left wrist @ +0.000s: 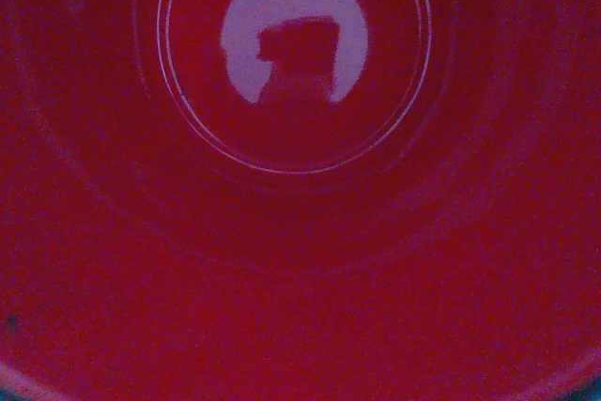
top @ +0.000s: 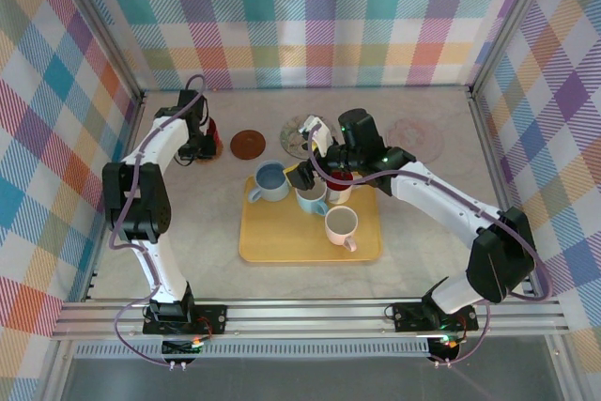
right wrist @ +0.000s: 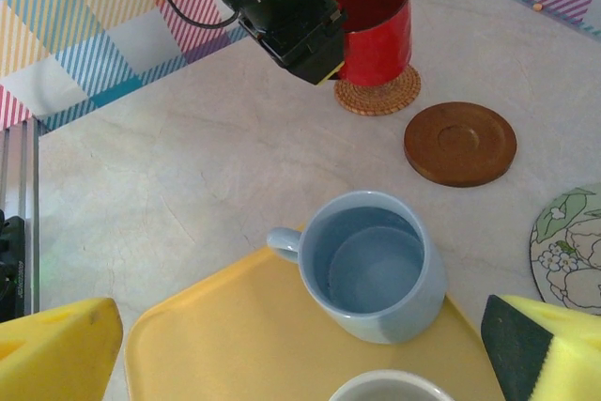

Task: Place the cup by the coaster

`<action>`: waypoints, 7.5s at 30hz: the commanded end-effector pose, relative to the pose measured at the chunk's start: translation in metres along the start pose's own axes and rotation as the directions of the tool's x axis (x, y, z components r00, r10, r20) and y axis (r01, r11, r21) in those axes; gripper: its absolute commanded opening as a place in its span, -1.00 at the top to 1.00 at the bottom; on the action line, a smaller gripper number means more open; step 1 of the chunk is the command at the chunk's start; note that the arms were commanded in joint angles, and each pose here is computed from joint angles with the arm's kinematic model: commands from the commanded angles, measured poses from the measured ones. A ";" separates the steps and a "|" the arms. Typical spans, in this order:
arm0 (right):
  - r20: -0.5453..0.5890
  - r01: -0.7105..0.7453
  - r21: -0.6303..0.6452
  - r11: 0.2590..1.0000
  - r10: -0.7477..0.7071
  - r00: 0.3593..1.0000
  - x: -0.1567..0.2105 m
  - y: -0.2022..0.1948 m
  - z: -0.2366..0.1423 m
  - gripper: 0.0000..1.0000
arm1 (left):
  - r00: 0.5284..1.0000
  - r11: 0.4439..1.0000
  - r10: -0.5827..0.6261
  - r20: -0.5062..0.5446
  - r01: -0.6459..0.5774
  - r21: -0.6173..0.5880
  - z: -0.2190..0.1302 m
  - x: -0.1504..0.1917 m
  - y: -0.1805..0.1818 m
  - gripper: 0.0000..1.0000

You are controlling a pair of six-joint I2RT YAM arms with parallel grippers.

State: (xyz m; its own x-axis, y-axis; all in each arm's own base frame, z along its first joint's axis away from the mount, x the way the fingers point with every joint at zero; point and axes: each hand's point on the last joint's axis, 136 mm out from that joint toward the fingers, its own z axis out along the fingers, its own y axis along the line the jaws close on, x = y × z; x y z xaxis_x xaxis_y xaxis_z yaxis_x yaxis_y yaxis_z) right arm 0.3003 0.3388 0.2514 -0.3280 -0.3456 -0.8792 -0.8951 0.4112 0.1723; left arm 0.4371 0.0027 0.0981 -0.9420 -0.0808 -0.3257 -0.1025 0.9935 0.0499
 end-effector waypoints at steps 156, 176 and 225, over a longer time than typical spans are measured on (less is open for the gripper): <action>-0.062 0.072 0.127 0.989 -0.065 0.996 0.057 0.018 -0.048 -0.98 | 0.761 0.753 0.621 0.187 -0.646 0.128 -0.054 0.154 -0.148 -0.59; -0.084 0.095 0.143 0.985 -0.083 0.993 0.057 0.010 -0.039 -0.97 | 0.718 0.712 0.684 0.127 -0.696 0.094 -0.022 0.147 -0.159 -0.31; -0.071 0.106 0.139 0.985 -0.097 0.993 0.052 0.012 -0.041 -0.97 | 0.738 0.733 0.649 0.183 -0.671 0.107 -0.012 0.152 -0.163 0.27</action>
State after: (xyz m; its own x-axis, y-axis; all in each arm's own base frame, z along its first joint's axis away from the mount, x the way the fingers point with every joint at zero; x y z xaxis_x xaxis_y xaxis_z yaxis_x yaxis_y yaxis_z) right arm 0.2593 0.2860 0.2102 -0.3040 -0.4606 -0.8339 -0.8637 0.5027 0.0372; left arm 0.3084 -0.1639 0.0451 -0.7190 0.5996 -0.3515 0.5788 0.7965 0.1748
